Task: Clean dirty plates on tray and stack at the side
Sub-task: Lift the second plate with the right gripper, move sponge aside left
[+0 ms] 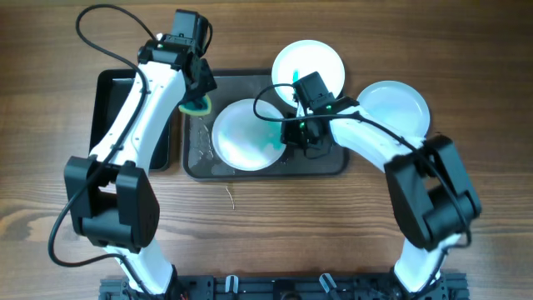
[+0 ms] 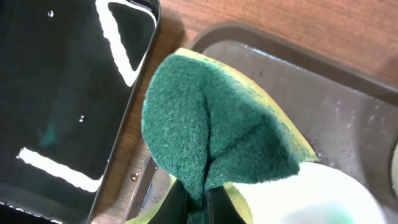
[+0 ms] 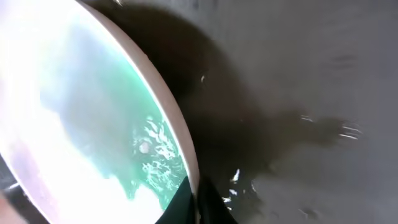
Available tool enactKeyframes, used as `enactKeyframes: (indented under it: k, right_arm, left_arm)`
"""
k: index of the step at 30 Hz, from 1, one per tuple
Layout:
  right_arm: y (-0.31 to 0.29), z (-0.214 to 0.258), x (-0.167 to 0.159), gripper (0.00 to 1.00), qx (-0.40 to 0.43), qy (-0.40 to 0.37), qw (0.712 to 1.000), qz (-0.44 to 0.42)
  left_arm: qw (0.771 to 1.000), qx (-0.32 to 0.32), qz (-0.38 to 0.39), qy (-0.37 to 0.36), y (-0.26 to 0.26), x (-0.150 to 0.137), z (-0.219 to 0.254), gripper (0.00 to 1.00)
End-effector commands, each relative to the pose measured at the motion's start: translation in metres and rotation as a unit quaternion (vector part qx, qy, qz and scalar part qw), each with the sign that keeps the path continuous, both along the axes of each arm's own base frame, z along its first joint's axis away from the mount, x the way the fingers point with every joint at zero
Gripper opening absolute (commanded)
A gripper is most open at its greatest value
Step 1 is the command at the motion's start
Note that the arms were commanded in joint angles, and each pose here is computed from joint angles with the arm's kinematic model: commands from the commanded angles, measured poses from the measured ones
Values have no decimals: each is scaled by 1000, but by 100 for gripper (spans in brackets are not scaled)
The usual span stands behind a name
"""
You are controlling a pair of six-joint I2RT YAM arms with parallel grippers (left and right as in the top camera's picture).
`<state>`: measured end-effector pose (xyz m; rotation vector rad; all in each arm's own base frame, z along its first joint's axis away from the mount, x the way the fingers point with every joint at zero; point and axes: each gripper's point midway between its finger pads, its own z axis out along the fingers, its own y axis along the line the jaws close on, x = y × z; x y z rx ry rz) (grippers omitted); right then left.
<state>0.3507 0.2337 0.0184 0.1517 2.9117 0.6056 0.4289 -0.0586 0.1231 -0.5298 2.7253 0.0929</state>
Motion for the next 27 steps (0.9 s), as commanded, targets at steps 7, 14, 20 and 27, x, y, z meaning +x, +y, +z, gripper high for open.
enactKeyframes:
  k: [7, 14, 20, 27]
  right_arm:
    - [-33, 106, 10, 4, -213, -235, 948, -25]
    - [-42, 150, 4, 4, -334, -336, 880, -17]
    - [-52, 180, 0, 4, -429, -393, 813, -22]
    - [-57, 225, -14, 4, -532, -451, 716, -38]
  left_arm:
    - [1000, 5, 2, -2, 1, 1, -5, 4]
    - [1000, 2, 1, 0, 0, 0, -6, 4]
    - [1000, 0, -1, 0, -1, 0, -6, 4]
    - [1000, -2, -1, 0, -2, 0, -6, 4]
